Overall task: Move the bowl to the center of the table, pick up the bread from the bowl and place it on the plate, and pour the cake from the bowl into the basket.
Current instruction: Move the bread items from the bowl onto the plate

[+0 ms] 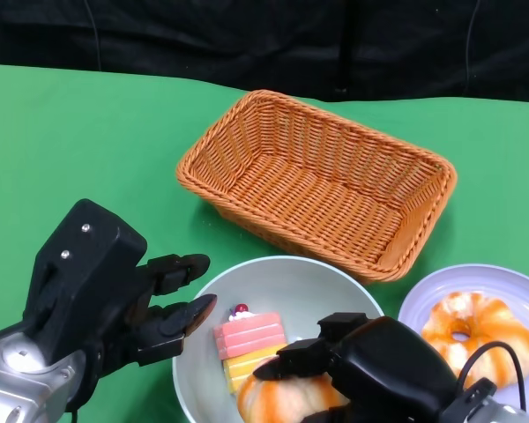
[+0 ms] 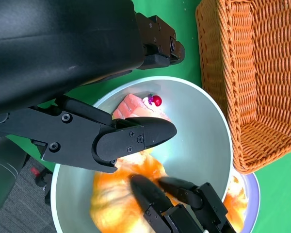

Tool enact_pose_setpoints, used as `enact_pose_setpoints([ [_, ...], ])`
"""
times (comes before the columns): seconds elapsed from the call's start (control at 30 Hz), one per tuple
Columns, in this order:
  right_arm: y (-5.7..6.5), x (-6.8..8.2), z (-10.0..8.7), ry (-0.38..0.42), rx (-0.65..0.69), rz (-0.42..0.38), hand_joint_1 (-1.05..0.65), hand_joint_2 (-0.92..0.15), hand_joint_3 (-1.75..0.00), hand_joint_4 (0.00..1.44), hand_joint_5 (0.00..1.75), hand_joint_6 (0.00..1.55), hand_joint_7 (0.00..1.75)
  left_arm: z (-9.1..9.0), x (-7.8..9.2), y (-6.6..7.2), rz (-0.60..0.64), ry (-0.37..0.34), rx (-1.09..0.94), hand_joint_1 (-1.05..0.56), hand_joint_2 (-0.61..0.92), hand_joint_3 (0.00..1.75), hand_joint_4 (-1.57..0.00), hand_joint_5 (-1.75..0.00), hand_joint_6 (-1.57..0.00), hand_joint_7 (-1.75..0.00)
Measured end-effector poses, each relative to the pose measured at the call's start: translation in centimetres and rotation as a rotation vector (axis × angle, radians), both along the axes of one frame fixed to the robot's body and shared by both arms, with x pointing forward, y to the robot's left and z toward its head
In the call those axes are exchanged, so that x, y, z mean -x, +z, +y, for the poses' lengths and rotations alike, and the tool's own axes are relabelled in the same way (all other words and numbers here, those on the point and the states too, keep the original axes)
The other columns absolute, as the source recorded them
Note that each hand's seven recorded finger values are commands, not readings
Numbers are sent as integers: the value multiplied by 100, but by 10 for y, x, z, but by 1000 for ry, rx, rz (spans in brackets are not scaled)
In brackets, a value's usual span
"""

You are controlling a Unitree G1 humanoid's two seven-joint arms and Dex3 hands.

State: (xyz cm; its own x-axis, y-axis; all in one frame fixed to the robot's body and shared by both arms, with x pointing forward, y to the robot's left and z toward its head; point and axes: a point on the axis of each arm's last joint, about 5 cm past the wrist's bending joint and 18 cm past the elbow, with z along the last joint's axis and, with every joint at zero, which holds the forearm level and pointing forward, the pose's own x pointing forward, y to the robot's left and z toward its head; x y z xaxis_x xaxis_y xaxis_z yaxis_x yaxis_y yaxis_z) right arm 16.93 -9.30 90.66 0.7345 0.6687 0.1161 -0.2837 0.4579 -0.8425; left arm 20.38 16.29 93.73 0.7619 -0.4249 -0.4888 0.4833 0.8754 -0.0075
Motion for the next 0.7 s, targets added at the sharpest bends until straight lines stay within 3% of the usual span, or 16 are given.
enact_pose_setpoints([
  [0.07, -3, 0, 2, -13, -52, -29, -19, -42, -132, 97, 174, 80, 157, 0, 0, 0, -1, 3, -2, -48, 92, 59, -11, -9, -16, -1],
  [0.17, -3, 0, 5, -29, -111, -72, -18, -37, -134, 99, 175, 79, 165, 0, 0, 0, -4, 5, -3, -48, 92, 59, -11, -10, -16, -1],
  [0.43, 4, 1, 11, -63, -269, -129, -18, -25, -153, 103, 175, 82, 159, 0, 0, 0, 10, 8, -4, -47, 92, 60, -11, -10, -16, -1],
  [0.7, 20, 1, 1, -131, -428, -166, -17, -17, -171, 104, 175, 82, 164, -1, 0, -1, 11, 7, -8, -47, 92, 60, -11, -10, -16, 0],
])
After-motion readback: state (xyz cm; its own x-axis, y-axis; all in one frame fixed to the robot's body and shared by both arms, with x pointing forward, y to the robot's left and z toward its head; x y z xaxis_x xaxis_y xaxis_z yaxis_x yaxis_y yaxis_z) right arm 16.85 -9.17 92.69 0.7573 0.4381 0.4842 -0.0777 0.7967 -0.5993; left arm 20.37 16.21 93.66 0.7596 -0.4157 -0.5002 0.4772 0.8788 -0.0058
